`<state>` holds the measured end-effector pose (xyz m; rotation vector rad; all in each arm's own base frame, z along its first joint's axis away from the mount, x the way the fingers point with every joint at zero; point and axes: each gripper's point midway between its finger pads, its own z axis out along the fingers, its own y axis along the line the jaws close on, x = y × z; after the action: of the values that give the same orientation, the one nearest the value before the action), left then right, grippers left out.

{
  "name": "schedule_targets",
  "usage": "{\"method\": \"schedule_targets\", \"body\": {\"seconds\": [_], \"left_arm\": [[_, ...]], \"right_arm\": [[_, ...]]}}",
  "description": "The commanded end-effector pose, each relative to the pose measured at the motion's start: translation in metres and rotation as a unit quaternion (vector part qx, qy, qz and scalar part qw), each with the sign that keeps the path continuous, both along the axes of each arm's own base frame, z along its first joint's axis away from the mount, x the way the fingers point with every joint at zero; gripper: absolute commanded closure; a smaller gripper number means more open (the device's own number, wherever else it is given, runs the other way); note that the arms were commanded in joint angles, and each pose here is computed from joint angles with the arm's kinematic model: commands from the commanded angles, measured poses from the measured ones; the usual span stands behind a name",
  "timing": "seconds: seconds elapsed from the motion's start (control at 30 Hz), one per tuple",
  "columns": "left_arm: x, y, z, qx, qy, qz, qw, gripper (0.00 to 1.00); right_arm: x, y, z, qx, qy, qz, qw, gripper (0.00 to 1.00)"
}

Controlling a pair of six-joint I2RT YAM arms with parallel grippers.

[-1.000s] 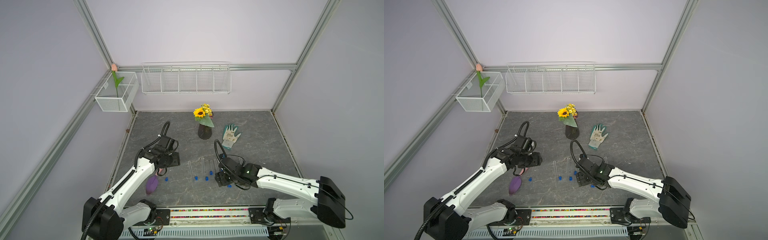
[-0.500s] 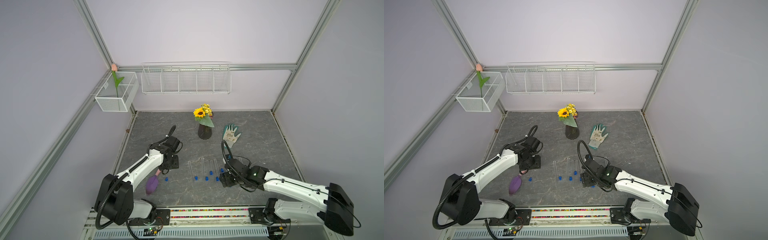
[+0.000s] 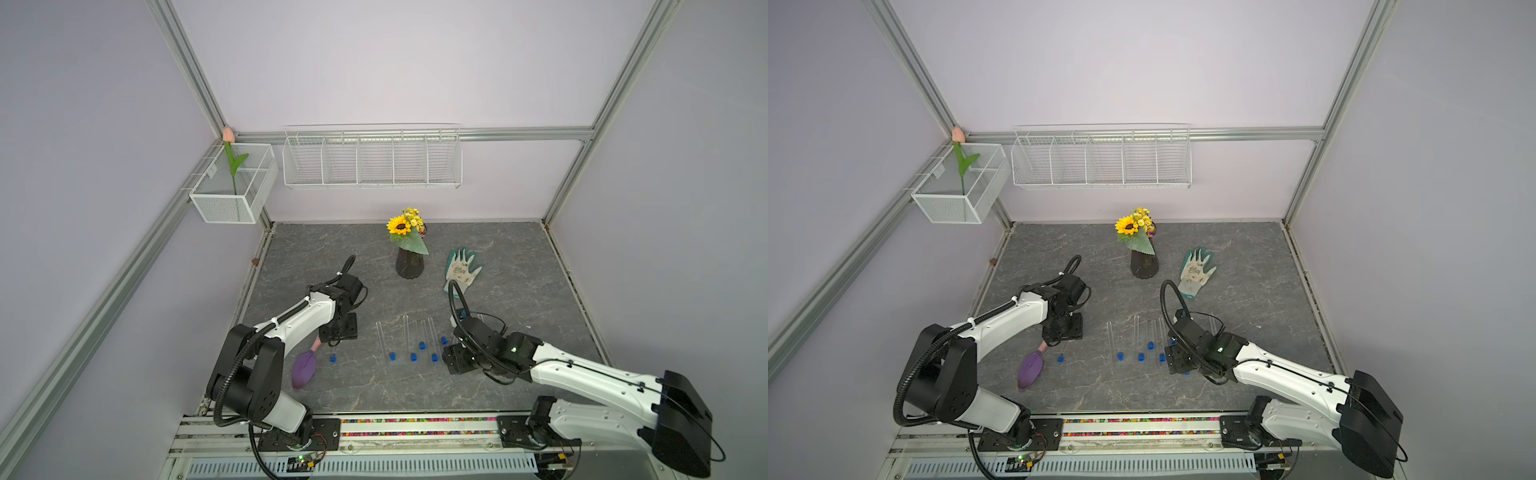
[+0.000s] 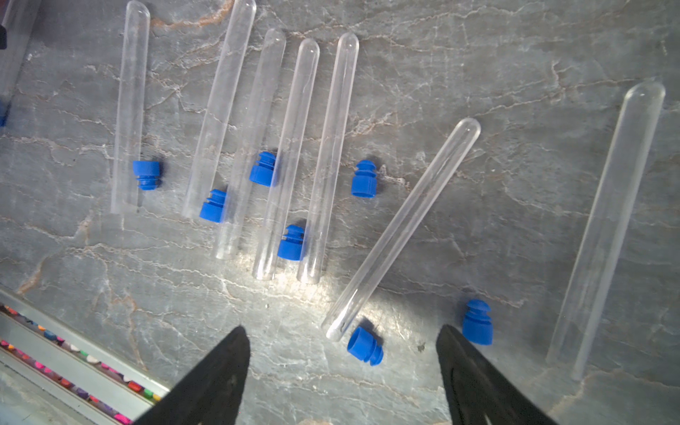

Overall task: Remove stoppers from test tubes
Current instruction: Pick up the test tube at the center of the board.

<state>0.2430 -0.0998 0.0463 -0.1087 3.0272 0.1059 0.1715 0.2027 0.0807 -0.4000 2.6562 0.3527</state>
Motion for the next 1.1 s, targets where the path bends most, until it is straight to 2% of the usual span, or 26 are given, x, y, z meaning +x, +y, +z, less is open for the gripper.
{"method": "schedule_targets", "body": {"seconds": [0.0,0.6,0.9,1.07], "left_arm": [[0.007,0.003,0.003,0.009,-0.006,0.007,1.0,0.41],[0.003,0.008,-0.019,0.027,0.024,0.024,0.999,0.43],[-0.004,0.0,-0.036,0.006,0.045,0.026,0.999,0.45],[-0.003,-0.005,-0.035,-0.008,0.043,0.023,0.999,0.5]], "right_arm": [[-0.001,-0.002,-0.005,-0.006,0.006,0.004,1.0,0.17],[-0.002,-0.001,-0.006,-0.002,0.008,0.001,1.0,0.17],[-0.002,-0.006,-0.002,-0.002,0.002,-0.003,1.0,0.17],[-0.002,-0.006,0.0,-0.001,0.0,-0.004,1.0,0.17]]}}
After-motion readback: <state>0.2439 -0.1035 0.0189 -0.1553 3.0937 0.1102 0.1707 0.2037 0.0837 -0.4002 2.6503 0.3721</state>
